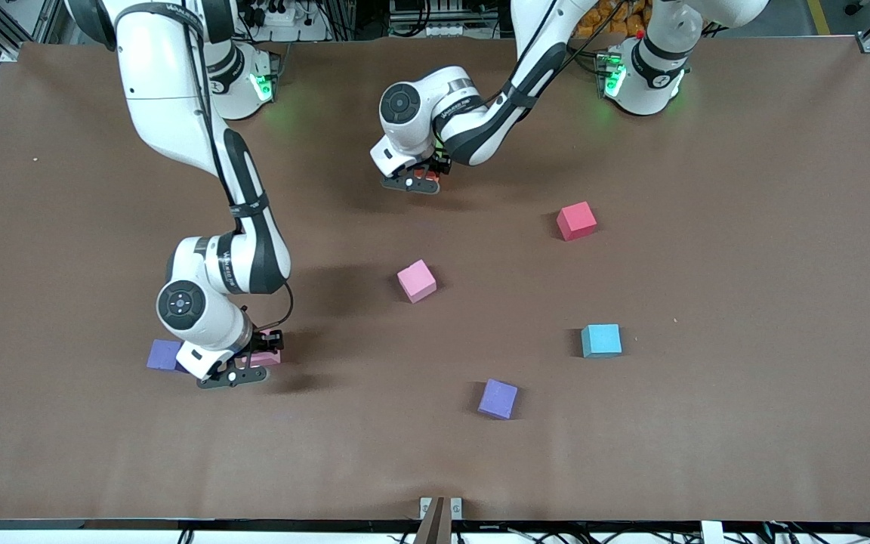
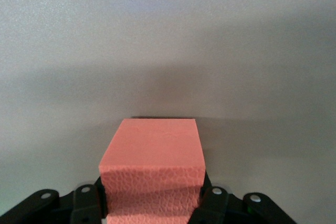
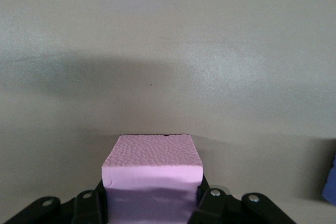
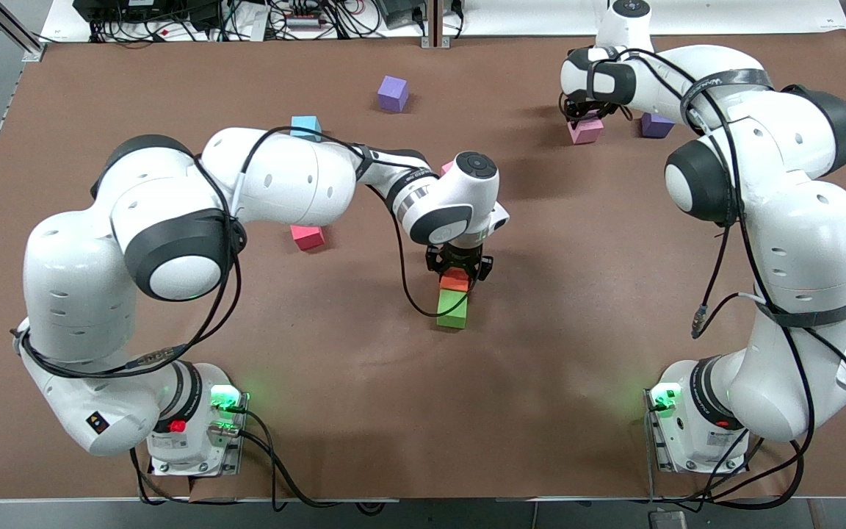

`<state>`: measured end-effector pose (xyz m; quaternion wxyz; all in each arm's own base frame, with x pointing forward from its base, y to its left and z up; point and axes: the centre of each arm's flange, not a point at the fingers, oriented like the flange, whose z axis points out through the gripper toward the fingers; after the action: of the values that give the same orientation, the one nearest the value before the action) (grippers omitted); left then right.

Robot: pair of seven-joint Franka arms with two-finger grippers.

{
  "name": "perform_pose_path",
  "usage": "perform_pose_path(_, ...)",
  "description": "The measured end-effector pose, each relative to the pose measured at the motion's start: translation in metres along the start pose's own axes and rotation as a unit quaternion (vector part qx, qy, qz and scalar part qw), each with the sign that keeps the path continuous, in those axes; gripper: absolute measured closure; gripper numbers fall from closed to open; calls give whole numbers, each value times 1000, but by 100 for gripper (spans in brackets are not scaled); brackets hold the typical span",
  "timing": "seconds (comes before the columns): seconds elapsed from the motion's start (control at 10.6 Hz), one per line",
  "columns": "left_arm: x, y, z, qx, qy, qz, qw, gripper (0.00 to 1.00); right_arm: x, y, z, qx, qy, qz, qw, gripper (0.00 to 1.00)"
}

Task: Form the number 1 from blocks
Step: 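Place the orange cube against the green with the left gripper while the right lifts pink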

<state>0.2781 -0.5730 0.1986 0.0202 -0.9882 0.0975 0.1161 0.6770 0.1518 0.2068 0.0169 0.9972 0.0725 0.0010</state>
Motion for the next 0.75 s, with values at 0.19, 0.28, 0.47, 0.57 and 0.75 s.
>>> perform_pose_path(0.19,-1,0,0,0,0,1,1000,22,4,-3,-23,9,-7,-2,1000,41)
perform_pose_path(0.28,-1,0,0,0,0,1,1000,11,6,-3,-36,13,-10,-2,1000,41)
perform_pose_path(0.47,0,0,-2,-2,0,-2,1000,0,8,-1,-53,18,-9,-2,1000,41)
perform_pose_path(0.57,5,-2,-12,-7,6,-13,1000,0,10,-1,-58,19,-5,-3,1000,42)
perform_pose_path(0.75,42,-15,-53,-36,33,-61,997,0,13,2,-80,23,8,-1,1000,42)
